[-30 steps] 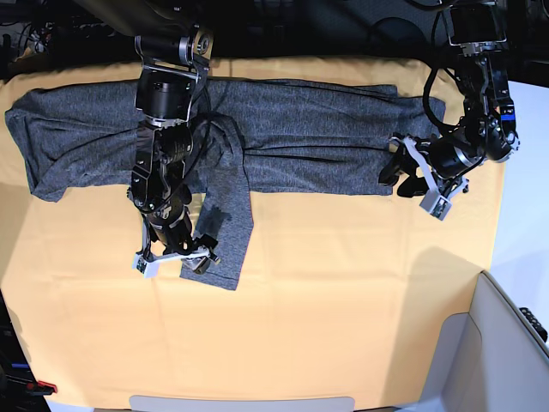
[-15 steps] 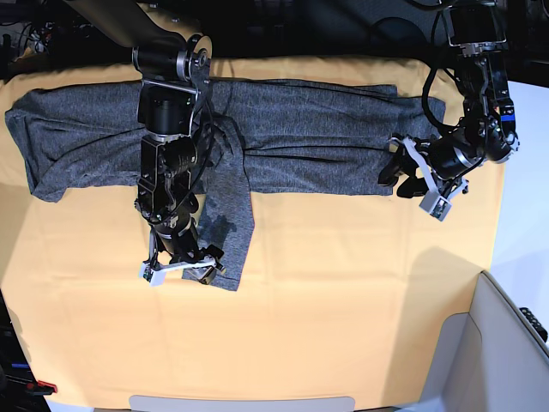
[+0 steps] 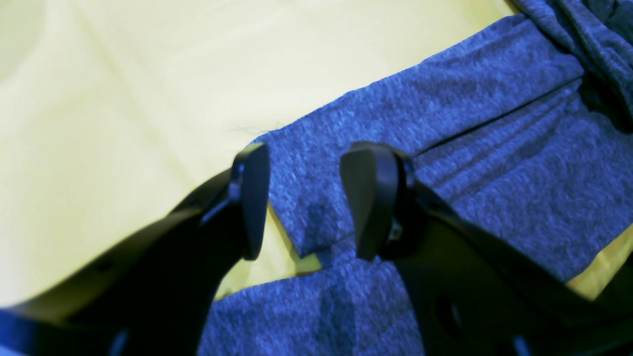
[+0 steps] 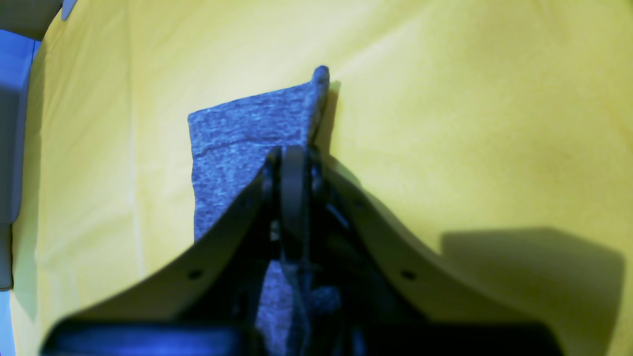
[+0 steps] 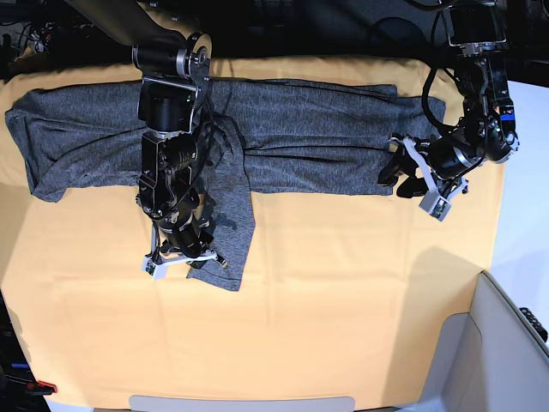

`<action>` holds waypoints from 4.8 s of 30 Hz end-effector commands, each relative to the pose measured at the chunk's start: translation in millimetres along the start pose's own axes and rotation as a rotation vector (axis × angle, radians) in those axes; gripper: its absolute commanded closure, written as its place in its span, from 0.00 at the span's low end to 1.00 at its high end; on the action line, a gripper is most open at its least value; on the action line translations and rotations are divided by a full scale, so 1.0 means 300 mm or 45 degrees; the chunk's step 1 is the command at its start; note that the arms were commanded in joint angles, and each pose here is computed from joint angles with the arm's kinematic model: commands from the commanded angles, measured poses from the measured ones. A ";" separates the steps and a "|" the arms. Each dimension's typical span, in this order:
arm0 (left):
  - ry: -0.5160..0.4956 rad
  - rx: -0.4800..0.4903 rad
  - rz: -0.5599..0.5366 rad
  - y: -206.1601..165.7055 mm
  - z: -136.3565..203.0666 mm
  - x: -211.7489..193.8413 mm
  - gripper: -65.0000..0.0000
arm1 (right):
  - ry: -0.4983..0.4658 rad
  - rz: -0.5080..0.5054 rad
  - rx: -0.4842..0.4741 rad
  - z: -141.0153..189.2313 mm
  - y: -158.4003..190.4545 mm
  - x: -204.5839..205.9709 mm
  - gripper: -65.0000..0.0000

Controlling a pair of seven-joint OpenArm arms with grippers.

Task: Fold the T-shirt properly
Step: 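Push the sleeve cuff toward the left gripper with the right gripper, then release the sleeve and pull the right gripper back to the shirt side, then grasp the shirt's side edges with both grippers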

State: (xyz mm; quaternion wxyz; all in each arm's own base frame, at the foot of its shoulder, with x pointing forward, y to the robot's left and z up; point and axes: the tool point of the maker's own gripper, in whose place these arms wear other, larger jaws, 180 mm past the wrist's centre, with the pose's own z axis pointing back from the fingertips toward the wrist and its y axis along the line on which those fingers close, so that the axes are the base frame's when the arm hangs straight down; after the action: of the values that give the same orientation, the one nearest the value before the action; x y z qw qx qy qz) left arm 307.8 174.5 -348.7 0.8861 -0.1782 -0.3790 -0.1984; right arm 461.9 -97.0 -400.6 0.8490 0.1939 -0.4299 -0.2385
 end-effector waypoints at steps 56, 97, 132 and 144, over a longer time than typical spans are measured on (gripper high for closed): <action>-0.190 0.088 0.003 0.084 0.072 0.110 0.59 | 0.376 0.965 0.894 0.526 0.766 -0.761 1.00; 0.113 0.274 0.150 0.220 0.232 -0.165 0.58 | -0.069 0.654 0.426 0.437 0.392 -0.086 0.44; 0.200 -0.121 0.480 0.084 0.066 -0.256 0.51 | -0.025 0.608 0.101 0.476 -0.008 -0.060 0.44; 0.181 -0.164 0.423 0.030 0.065 -0.210 0.51 | -0.021 0.609 0.098 0.475 -0.012 -0.061 0.44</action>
State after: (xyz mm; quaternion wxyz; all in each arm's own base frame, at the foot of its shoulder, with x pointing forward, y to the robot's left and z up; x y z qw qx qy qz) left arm 252.7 199.8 -395.4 0.9218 -0.2848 -0.2511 -0.0780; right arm 325.8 -108.1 -350.7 0.8835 0.1127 -0.4542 -0.0180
